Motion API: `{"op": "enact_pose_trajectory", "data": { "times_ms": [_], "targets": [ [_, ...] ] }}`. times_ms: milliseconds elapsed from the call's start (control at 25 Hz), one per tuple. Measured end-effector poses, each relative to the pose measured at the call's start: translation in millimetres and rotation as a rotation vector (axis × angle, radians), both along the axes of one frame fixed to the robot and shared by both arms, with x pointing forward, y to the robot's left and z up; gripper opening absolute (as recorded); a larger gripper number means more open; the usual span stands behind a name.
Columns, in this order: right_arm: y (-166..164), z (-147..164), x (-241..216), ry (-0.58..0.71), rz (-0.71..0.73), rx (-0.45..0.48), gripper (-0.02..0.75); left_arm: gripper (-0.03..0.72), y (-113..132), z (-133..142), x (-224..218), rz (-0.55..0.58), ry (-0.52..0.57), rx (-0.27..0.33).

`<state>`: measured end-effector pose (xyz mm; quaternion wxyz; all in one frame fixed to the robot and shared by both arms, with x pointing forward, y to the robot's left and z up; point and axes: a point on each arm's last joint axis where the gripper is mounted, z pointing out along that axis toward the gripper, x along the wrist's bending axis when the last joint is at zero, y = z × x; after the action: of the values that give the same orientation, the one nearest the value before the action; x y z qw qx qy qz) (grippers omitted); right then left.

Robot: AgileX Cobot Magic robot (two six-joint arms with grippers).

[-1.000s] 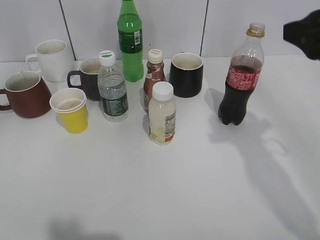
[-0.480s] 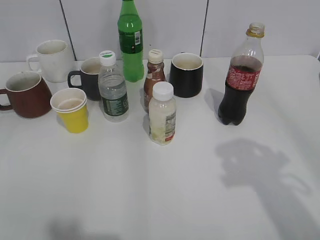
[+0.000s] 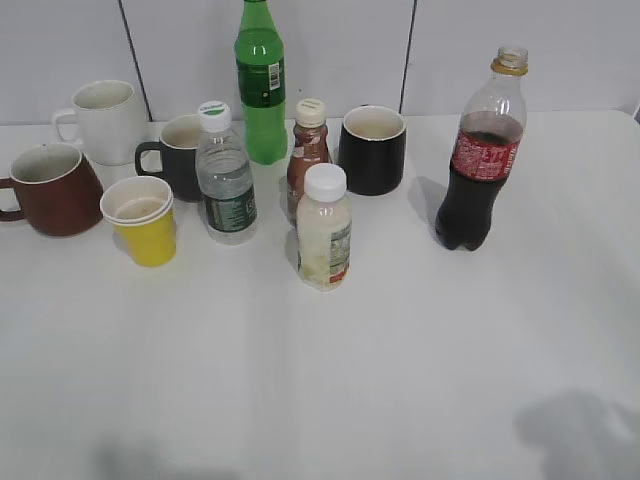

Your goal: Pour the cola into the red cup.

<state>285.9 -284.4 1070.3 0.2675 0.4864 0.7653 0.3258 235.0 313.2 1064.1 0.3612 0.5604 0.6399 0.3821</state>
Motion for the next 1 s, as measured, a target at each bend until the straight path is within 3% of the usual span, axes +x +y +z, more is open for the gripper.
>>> {"op": "enact_pose_trajectory", "data": {
  "times_ms": [120, 440, 760, 1000],
  "targets": [
    [-7, -15, -18, -0.042, 0.006, 0.020, 0.594, 0.290, 0, 0, 0, -0.004, -0.009, 0.003],
    [-11, -13, -44, -0.161, 0.038, 0.135, 0.594, 0.290, 0, 0, 0, -0.008, -0.008, 0.005],
    [-11, -14, -44, -0.162, 0.037, 0.141, 0.594, 0.290, 0, 0, -1, -0.008, -0.011, 0.005],
    [-12, -14, -49, -0.209, -0.152, 0.136, 0.593, 0.290, 0, 0, -2, 0.009, -0.019, 0.004]
  ]
}}
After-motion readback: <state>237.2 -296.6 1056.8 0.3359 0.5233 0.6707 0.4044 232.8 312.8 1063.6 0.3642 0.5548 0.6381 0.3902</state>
